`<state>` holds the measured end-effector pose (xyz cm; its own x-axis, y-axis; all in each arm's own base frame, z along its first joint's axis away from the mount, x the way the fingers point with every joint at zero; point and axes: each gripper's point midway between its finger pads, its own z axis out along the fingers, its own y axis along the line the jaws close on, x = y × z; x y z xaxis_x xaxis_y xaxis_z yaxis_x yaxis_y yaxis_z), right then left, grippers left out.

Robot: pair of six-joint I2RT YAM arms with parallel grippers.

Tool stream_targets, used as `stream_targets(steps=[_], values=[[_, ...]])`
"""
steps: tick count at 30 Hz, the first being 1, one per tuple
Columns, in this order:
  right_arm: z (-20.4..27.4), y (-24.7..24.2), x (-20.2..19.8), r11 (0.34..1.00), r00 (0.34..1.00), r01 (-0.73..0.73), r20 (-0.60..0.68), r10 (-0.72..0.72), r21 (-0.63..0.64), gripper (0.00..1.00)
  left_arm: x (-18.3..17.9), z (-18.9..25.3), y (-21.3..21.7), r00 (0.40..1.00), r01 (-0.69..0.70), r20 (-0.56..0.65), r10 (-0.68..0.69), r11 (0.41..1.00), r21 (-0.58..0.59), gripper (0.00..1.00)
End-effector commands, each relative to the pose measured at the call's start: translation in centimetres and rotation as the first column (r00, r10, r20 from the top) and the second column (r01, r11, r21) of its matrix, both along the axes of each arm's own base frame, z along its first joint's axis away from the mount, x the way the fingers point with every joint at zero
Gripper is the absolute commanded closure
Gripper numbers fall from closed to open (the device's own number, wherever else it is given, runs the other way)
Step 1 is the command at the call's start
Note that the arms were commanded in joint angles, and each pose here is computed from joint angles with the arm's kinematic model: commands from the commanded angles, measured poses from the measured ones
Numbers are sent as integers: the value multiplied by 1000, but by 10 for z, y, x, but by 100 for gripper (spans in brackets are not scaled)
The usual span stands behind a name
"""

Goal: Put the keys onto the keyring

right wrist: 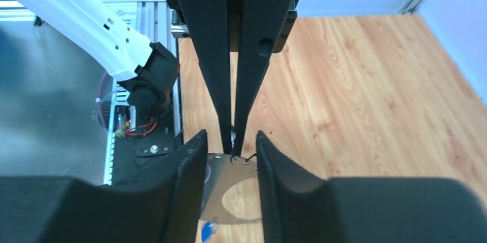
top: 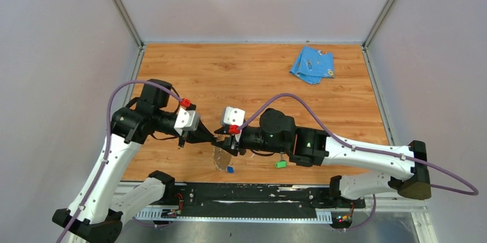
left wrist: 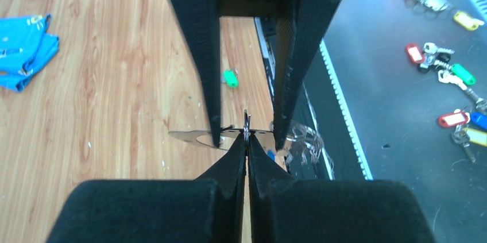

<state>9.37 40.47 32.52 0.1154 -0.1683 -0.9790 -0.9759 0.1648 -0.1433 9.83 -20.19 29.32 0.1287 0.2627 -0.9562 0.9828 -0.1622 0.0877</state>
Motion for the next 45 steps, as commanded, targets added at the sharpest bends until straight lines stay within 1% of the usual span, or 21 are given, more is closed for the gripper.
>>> stream_targets(steps=[1, 5, 6, 8, 12, 17, 22, 23, 25, 27, 32, 39, 45], values=[[5, -6, 7, 999, 999, 43, -17, -43, 31, 55, -13, 31, -7, 997, 75, -9, -76, 992, -102, 100], [29, -19, 8, 994, 998, 58, -4, -58, 90, 39, -17, 38, -7, 996, 87, -7, -88, 989, -121, 100], [36, -24, 8, 993, 998, 55, 3, -56, 108, 37, -18, 41, -7, 996, 88, -4, -89, 988, -124, 100], [50, -36, 8, 989, 998, 49, 27, -54, 143, 36, -19, 47, -7, 996, 92, 7, -92, 987, -132, 100], [72, -58, -5, 979, 995, -20, 104, -2, 203, 39, -24, 58, -6, 994, 104, 42, -99, 983, -150, 100], [88, -71, -22, 967, 982, -114, 171, 75, 230, 50, -28, 78, -4, 984, 127, 149, -102, 977, -174, 100], [94, -63, -34, 958, 965, -200, 210, 157, 205, 47, -25, 93, -4, 954, 148, 284, -93, 972, -181, 100], [88, -59, -35, 961, 962, -213, 209, 174, 178, 47, -24, 95, -3, 944, 154, 316, -90, 971, -181, 100], [86, -54, -34, 962, 957, -223, 223, 185, 159, 47, -23, 98, -3, 919, 166, 385, -86, 969, -181, 100], [89, -50, -32, 960, 951, -228, 249, 184, 162, 48, -24, 102, -3, 903, 180, 422, -87, 966, -185, 100], [111, -51, -30, 948, 934, -231, 322, 154, 217, 52, -34, 107, -3, 884, 231, 454, -114, 950, -211, 100], [133, -51, -30, 930, 918, -244, 374, 130, 275, 62, -34, 102, -4, 849, 265, 513, -125, 941, -210, 100], [135, -43, -34, 924, 908, -278, 386, 163, 264, 62, -32, 103, -6, 857, 268, 498, -132, 940, -212, 100]])
